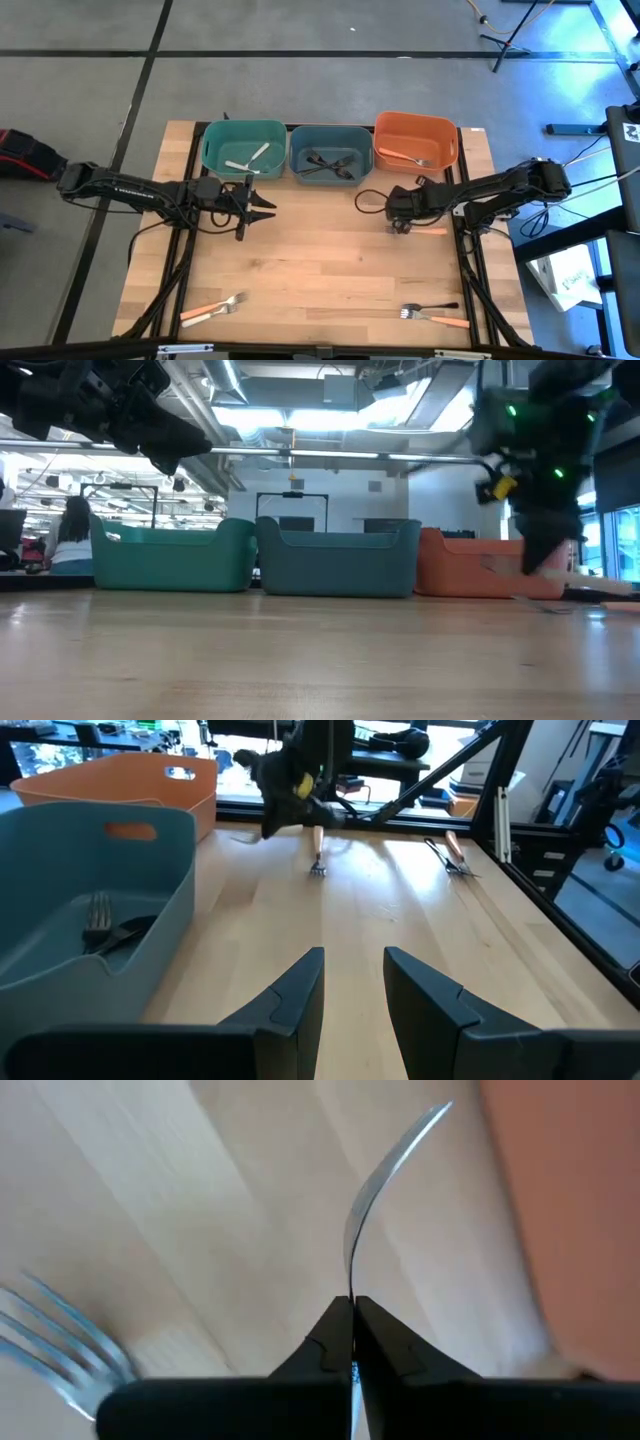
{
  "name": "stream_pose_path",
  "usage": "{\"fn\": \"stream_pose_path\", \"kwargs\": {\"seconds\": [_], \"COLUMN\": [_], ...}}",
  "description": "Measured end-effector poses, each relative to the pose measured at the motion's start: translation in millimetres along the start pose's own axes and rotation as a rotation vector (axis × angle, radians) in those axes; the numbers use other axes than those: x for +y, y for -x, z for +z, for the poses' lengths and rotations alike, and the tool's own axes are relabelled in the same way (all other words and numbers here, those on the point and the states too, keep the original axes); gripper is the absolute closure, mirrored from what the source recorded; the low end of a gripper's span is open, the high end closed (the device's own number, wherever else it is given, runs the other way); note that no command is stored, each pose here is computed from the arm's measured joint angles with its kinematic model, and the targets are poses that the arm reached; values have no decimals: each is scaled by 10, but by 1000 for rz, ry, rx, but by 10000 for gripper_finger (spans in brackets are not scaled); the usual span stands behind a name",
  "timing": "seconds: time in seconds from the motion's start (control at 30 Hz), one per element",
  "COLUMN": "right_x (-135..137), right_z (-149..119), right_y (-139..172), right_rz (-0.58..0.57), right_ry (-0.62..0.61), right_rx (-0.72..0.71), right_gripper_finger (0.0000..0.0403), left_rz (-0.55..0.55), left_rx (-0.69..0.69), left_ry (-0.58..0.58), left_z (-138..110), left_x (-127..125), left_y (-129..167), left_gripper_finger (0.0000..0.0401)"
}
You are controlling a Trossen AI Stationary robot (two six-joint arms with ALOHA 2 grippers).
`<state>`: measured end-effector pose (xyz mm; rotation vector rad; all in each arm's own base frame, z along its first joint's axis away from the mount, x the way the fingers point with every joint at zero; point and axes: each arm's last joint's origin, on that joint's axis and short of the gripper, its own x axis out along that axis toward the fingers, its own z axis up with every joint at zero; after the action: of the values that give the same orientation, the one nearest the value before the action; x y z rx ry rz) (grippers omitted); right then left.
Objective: Sort silverware by color (type)
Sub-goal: Put the right white fork into the green bin
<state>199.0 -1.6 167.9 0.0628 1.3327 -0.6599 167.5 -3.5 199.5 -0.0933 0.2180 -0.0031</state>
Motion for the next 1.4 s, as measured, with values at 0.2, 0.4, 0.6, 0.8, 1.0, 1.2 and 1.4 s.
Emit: {"fn": "stream_pose_path", "kwargs": {"seconds": [0.2, 0.4, 0.6, 0.8, 1.0, 1.2, 1.4], "right_x": [75, 327, 594, 844, 1056, 1249, 1394], "right_z": [254, 418, 635, 871, 1052, 1222, 1376], "right_y": [264, 435, 594, 559, 497, 422, 395], "right_rz": [49, 188, 297, 360, 384, 376, 372], "right_ry": [25, 84, 145, 226, 302, 359, 371], "right_rx": [-159, -416, -724, -963, -1135, -1138, -1145], "right_gripper_finger": [402, 402, 403, 403, 403, 403, 403], "left_rz": [1, 0, -1, -7, -39, -54, -69], "left_rx": [27, 31, 27, 0, -17, -74, -69], "left_ry": [-6, -82, -83, -84, -89, -83, -79], "left_z": [-25, -29, -25, -3, -16, 0, -47], "left_x": [2, 2, 1, -7, -53, -81, -84], "left_y": [0, 0, 0, -25, -122, -219, -311], "left_gripper_finger": [301, 276, 220, 193, 199, 207, 208]}}
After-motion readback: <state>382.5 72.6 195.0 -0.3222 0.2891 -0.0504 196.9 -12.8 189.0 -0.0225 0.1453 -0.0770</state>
